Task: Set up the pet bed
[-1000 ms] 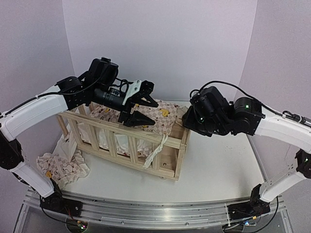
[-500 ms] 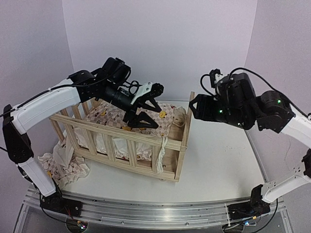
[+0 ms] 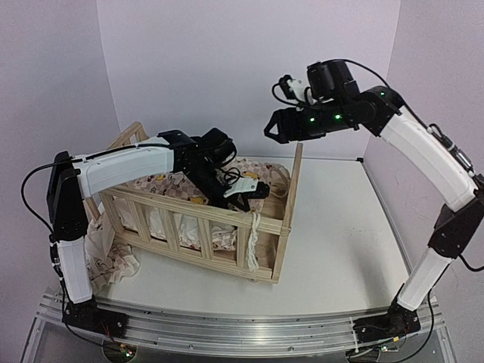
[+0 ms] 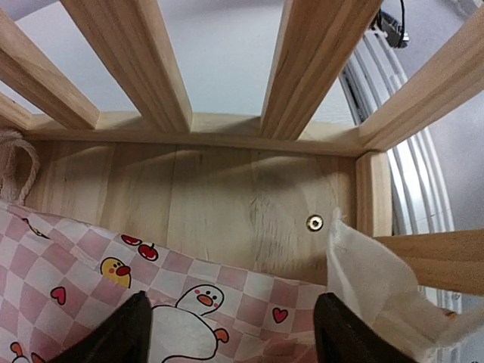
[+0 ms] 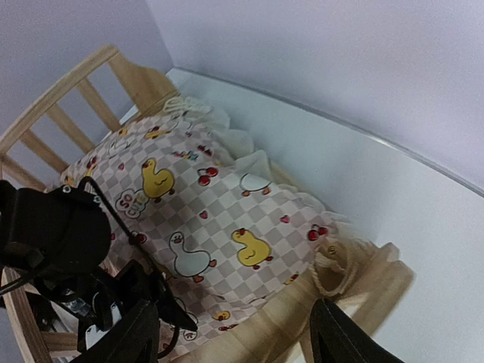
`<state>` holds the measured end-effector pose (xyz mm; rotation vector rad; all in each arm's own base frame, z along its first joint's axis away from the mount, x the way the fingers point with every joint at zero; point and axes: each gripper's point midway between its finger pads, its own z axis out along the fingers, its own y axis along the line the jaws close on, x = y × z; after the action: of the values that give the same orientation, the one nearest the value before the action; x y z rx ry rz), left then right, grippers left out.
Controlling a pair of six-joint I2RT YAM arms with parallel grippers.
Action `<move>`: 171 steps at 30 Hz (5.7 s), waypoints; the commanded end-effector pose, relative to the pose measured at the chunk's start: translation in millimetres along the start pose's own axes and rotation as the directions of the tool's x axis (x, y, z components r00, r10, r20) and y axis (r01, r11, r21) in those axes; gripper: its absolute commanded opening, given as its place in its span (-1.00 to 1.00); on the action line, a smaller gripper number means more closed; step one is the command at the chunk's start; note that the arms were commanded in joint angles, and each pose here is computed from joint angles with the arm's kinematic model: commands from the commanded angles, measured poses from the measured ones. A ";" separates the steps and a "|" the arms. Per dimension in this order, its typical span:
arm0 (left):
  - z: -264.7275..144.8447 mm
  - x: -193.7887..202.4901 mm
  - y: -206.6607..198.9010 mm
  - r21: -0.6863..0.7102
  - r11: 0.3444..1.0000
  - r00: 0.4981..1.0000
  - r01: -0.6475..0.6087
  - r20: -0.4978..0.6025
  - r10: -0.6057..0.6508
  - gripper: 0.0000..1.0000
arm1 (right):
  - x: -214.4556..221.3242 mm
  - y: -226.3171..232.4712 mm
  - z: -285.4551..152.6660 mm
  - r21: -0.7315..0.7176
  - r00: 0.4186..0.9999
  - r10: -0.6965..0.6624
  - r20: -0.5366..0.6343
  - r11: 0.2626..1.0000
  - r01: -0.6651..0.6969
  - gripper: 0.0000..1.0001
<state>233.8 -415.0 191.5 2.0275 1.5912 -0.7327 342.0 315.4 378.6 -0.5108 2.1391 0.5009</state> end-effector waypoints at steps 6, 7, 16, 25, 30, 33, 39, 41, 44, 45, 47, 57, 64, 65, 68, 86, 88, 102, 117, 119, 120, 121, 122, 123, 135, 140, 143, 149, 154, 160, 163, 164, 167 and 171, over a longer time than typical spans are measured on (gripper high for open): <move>4.5 20.4 37.4 -0.135 0.982 0.991 -0.131 -0.027 0.129 -0.89 | 8.4 22.8 38.4 -0.158 0.995 -0.034 -0.092 0.987 0.019 0.39; -1.4 16.9 47.1 -0.166 0.979 0.993 -0.118 -0.011 0.118 -0.99 | 8.4 20.4 41.1 -0.157 0.995 -0.024 -0.096 0.988 0.009 0.39; -107.9 2.9 180.4 -0.571 0.814 0.984 0.106 0.180 -0.002 -1.00 | 9.3 18.5 47.1 -0.289 0.990 0.024 -0.139 0.955 -0.063 0.39; -159.8 -38.2 171.6 -0.576 0.791 0.923 0.209 0.383 0.036 -1.00 | 57.0 48.0 62.0 -0.472 0.942 0.078 -0.326 0.850 -0.234 0.17; -167.2 -44.5 166.0 -0.567 0.792 0.910 0.227 0.414 0.036 -1.00 | 57.4 52.1 80.2 -0.498 0.946 0.100 -0.307 0.830 -0.249 -0.05; -167.7 -43.7 164.8 -0.570 0.790 0.911 0.224 0.410 0.037 -1.00 | 69.4 58.2 90.9 -0.501 0.940 0.079 -0.332 0.830 -0.247 -0.21; -159.6 -35.0 164.9 -0.575 0.788 0.917 0.219 0.397 0.036 -1.00 | 97.7 73.5 98.7 -0.458 0.948 -0.041 -0.315 0.881 -0.114 -0.23; -155.2 -34.4 161.9 -0.557 0.802 0.913 0.218 0.406 0.034 -1.00 | 106.1 67.5 105.2 -0.387 0.948 -0.049 -0.313 0.918 -0.080 -0.18; -150.3 -35.3 157.9 -0.524 0.820 0.903 0.228 0.429 0.023 -1.00 | 124.7 65.9 115.6 -0.313 0.942 -0.075 -0.328 0.949 -0.034 -0.01; -149.4 -35.8 156.6 -0.517 0.824 0.900 0.231 0.436 0.021 -1.00 | 130.7 68.4 118.8 -0.306 0.937 -0.079 -0.339 0.951 -0.031 0.01; -149.7 -37.3 153.6 -0.509 0.829 0.894 0.231 0.447 0.025 -1.00 | 142.6 74.2 126.9 -0.287 0.929 -0.090 -0.358 0.958 -0.018 0.03; -155.8 -45.0 140.9 -0.496 0.841 0.872 0.216 0.486 0.063 -1.00 | 150.8 61.1 158.0 -0.101 0.939 -0.034 -0.342 0.995 0.000 -0.75; -137.0 -36.9 121.2 -0.427 0.891 0.878 0.156 0.473 0.073 -1.00 | 116.7 58.4 101.9 -0.118 0.969 -0.056 -0.239 0.993 0.029 -1.00; -130.8 -36.2 115.9 -0.395 0.907 0.877 0.145 0.476 0.067 -1.00 | 114.8 61.7 89.6 -0.144 0.971 -0.071 -0.228 0.989 0.039 -1.00; -113.6 -39.6 99.7 -0.320 0.942 0.876 0.099 0.477 0.070 -1.00 | 114.9 70.8 56.7 -0.224 0.969 -0.107 -0.223 0.973 0.056 -1.00; -77.3 -54.3 63.4 -0.188 0.982 0.877 -0.037 0.466 0.122 -0.95 | 128.3 53.0 -11.0 -0.171 0.919 -0.081 -0.385 0.985 0.015 -0.51; -71.0 -48.9 58.2 -0.180 0.981 0.885 -0.067 0.443 0.141 -0.79 | 125.1 51.1 -19.8 -0.166 0.926 -0.070 -0.371 0.986 0.008 -0.07; -68.7 -52.8 54.0 -0.136 0.984 0.900 -0.117 0.405 0.163 -0.24 | 141.3 -55.0 -64.5 0.153 0.885 0.386 -0.260 0.922 -0.357 -0.20; -173.1 -110.6 54.2 -0.294 0.937 0.863 -0.192 0.404 0.303 0.25 | 232.0 -12.4 -20.4 -0.275 0.712 0.596 -0.372 0.662 -0.698 -0.49; -177.2 -111.2 23.1 -0.234 0.935 0.853 -0.267 0.394 0.343 0.31 | 241.1 -9.0 -19.2 -0.279 0.700 0.602 -0.385 0.647 -0.710 -0.49; -173.3 -109.0 9.0 -0.206 0.932 0.855 -0.297 0.377 0.356 0.33 | 244.0 -5.1 -17.5 -0.286 0.697 0.602 -0.390 0.640 -0.713 -0.48; -165.5 -105.1 -6.0 -0.172 0.932 0.864 -0.321 0.349 0.362 0.35 | 245.4 1.5 -15.4 -0.301 0.697 0.597 -0.397 0.632 -0.714 -0.46; -155.8 -99.7 -23.4 -0.125 0.932 0.876 -0.340 0.317 0.362 0.37 | 245.9 10.3 -13.5 -0.321 0.700 0.587 -0.406 0.626 -0.711 -0.44; -145.6 -90.9 -38.1 -0.080 0.930 0.887 -0.359 0.282 0.367 0.39 | 245.7 18.1 -10.2 -0.334 0.702 0.581 -0.412 0.620 -0.710 -0.41; -109.9 -79.9 -57.3 0.098 0.974 0.939 -0.206 0.299 0.169 0.34 | 269.8 52.0 12.7 -0.255 0.672 0.604 -0.428 0.633 -0.731 -0.34; -91.6 -81.5 23.1 -0.029 0.999 0.943 -0.024 0.330 0.032 0.22 | 276.1 46.2 20.6 -0.206 0.674 0.637 -0.376 0.651 -0.730 -0.32; -60.0 -68.7 37.8 0.026 0.999 0.965 0.027 0.260 -0.033 0.23 | 277.2 42.4 22.1 -0.194 0.678 0.644 -0.354 0.659 -0.727 -0.32; -3.7 -28.6 13.2 0.103 0.991 0.993 -0.081 0.089 0.072 0.57 | 278.8 37.9 20.5 -0.189 0.683 0.650 -0.332 0.664 -0.724 -0.31; 18.7 -11.1 -23.1 0.248 0.943 0.975 -0.224 0.056 0.216 0.65 | 282.7 37.6 22.6 -0.180 0.682 0.648 -0.340 0.667 -0.723 -0.30; 28.3 -12.6 -51.5 0.432 0.883 0.982 -0.182 0.124 0.142 0.68 | 280.6 40.3 25.7 -0.179 0.682 0.644 -0.346 0.669 -0.722 -0.28; 38.9 -4.2 -56.4 0.465 0.871 0.987 -0.158 0.110 0.120 0.68 | 279.0 41.7 26.4 -0.182 0.684 0.641 -0.347 0.670 -0.720 -0.28; 42.9 0.9 -59.0 0.472 0.865 0.985 -0.168 0.105 0.134 0.67 | 278.8 42.0 26.6 -0.182 0.685 0.641 -0.347 0.670 -0.720 -0.28; 55.8 9.4 -57.9 0.464 0.870 0.986 -0.167 0.085 0.144 0.57 | 279.3 41.4 27.6 -0.179 0.685 0.641 -0.347 0.672 -0.719 -0.27; 67.8 4.0 -42.9 0.391 0.902 0.982 -0.182 0.108 0.151 -0.08 | 280.1 42.3 28.2 -0.178 0.684 0.639 -0.353 0.671 -0.719 -0.27</move>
<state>182.7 -435.5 132.3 2.3983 1.3091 -1.1432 176.3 309.3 138.2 0.1258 2.5222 1.2842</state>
